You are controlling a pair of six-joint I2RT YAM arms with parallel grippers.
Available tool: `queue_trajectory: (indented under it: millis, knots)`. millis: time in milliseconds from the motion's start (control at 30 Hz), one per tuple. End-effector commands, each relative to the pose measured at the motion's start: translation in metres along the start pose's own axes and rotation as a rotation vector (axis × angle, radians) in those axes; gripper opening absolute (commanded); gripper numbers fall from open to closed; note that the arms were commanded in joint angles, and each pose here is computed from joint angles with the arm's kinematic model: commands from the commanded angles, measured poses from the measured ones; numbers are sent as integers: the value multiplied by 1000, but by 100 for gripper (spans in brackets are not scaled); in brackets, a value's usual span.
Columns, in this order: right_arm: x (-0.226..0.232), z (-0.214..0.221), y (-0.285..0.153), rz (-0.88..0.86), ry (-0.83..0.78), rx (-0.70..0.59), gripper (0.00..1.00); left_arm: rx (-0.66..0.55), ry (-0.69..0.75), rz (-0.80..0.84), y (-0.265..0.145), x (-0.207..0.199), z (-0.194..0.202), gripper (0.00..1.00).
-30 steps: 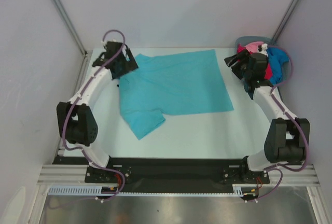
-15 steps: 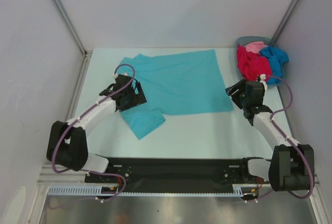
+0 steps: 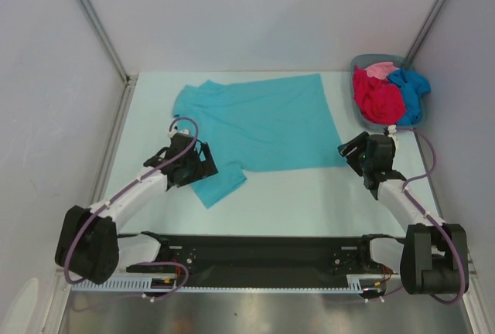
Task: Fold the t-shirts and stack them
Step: Flatten the tshirt out, then fold the tshirt
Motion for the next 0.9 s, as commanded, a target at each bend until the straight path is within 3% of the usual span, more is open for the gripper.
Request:
queue_trajectory:
  millis: [0,167,467,567,633,867]
  knots:
    - [5,1,-7,-72,6,9,67,-37,-57,70,-14,-8,9,97]
    - [-6,1,-15,-106,43,19,67,-114,-123,188,-32,-13,24,90]
    - [-10,7,-30,-141,44,46,67,-132,-161,221,-38,-7,44,56]
    - [-18,10,-31,-131,60,55,67,-128,-168,224,-37,-5,50,56]
    - [-25,14,-31,-116,72,66,67,-116,-186,236,-36,-3,59,64]
    - [-43,20,-35,-93,105,81,68,-118,-238,277,-33,5,88,74]
Point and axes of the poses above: each gripper's point midway between its finger pads, its own y axis out along the fingers, its own x axis along the line the jaws close on, z = x × y, the point moved 5 cm from there along -y, back along the fingers, and after that the axes turned 15 degrees about y, right-handed, at the moved point
